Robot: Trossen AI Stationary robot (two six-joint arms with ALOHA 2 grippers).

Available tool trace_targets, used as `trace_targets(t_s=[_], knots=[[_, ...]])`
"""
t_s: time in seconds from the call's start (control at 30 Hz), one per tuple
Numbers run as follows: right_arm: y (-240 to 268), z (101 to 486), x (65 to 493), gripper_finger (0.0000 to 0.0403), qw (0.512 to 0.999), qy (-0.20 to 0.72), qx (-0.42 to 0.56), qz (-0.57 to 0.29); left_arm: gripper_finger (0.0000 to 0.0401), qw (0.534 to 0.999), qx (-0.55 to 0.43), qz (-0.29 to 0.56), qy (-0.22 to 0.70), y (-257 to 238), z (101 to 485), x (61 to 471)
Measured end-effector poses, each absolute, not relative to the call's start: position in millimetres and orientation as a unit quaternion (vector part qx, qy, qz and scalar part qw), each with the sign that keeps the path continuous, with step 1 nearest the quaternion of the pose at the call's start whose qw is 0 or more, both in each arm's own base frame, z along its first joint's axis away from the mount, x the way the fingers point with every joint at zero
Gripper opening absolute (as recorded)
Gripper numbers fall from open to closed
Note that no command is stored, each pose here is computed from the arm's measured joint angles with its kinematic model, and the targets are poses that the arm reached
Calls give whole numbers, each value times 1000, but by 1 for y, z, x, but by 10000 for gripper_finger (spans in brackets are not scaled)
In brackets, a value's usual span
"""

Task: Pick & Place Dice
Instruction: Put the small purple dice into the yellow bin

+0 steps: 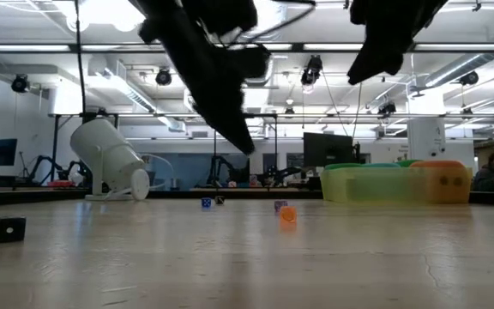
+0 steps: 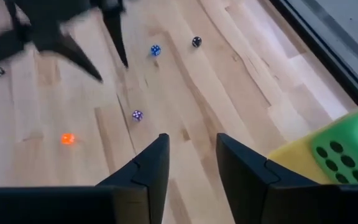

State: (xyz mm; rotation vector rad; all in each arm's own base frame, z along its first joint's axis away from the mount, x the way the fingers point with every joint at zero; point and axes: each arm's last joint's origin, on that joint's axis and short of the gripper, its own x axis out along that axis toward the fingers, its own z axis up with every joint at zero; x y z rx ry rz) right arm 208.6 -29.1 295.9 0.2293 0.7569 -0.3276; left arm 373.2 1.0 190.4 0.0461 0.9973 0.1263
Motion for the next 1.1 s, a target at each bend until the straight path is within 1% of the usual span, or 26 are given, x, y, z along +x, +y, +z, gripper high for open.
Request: trace_targets(t_s=[0.13,0.27,0.37,0.47,0.53,0.6,0.73,0.9,1.1], knots=[[-31,287,226,120,913,366,97,-152,190,882,26,77,465,-6,209,346],[-29,270,243,110,911,385,65,-135,191,896,14,111,429,-14,228,309],[-25,258,257,98,910,397,31,-113,190,905,10,140,401,-21,233,278],[-18,249,270,83,914,396,1,-87,189,923,10,160,351,-25,236,252],[-11,244,277,71,915,398,-17,-68,189,937,5,156,313,-28,235,240],[-4,240,284,58,920,388,-24,-45,190,948,15,141,285,-27,236,230],[10,231,297,34,927,374,-17,7,189,956,26,106,273,-27,236,215],[15,214,307,16,920,390,29,-2,185,959,23,102,264,-26,240,209],[13,193,321,13,904,425,43,-5,185,960,22,94,264,-27,241,208]])
